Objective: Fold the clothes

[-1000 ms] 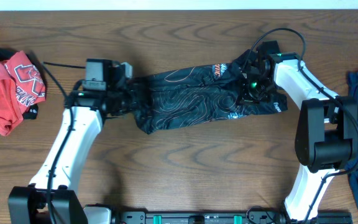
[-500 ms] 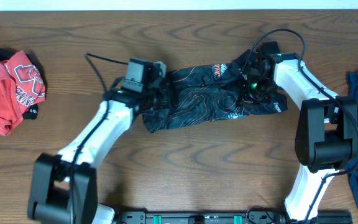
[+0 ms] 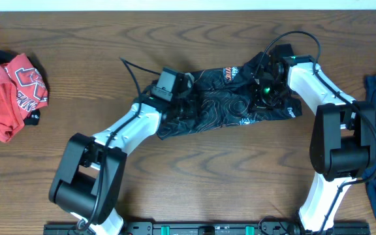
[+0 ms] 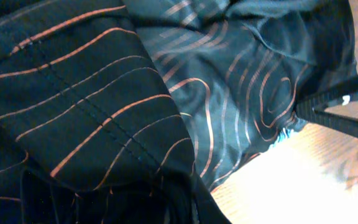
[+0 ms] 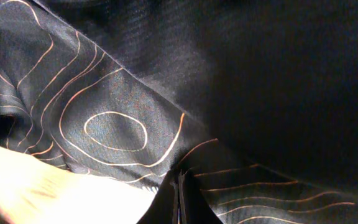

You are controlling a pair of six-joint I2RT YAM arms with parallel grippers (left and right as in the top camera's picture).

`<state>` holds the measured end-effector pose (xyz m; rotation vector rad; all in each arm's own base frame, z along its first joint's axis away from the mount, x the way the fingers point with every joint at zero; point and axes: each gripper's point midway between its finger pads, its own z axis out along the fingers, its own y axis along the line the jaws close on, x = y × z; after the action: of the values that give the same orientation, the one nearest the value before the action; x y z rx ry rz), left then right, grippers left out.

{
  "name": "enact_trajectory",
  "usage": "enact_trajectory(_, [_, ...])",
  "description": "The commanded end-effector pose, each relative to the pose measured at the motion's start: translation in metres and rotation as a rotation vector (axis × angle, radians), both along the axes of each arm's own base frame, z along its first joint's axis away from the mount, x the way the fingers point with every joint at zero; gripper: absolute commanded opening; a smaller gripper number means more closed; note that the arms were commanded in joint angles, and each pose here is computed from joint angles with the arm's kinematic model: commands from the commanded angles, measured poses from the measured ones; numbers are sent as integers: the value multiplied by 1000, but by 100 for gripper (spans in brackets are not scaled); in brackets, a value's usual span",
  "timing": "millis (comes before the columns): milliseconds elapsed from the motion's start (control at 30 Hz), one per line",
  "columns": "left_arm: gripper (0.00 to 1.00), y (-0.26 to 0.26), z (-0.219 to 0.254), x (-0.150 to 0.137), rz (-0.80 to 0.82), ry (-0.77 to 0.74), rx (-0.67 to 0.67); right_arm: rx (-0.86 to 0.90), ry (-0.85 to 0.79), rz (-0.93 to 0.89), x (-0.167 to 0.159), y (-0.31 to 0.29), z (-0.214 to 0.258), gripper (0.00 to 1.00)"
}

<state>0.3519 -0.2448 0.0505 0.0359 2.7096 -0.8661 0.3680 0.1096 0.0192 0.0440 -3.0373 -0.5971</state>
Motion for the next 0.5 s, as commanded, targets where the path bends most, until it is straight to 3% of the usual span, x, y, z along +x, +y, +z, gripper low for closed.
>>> enact_trajectory(0, [6,-14,6,9,-15,-27,-12,33,10,-7,-2,6,3,1])
enact_trajectory(67, [7,-14,4,9,-14,-24,-10,35,13,-7,-3,6,3,1])
enact_trajectory(133, [28,-13,1,9,-12,-16,-7,35,16,-7,-3,6,3,1])
enact_trajectory(200, [33,-13,-2,9,-11,-13,-4,34,17,-7,-4,6,3,1])
enact_trajectory(267, [61,-14,-3,11,-12,-17,-7,34,16,-7,-3,6,3,1])
enact_trajectory(300, [66,-14,-2,12,-12,-21,-8,34,18,-7,-4,6,3,1])
enact_trajectory(467, [66,-18,14,26,-5,-65,-30,33,25,-7,-5,6,3,1])
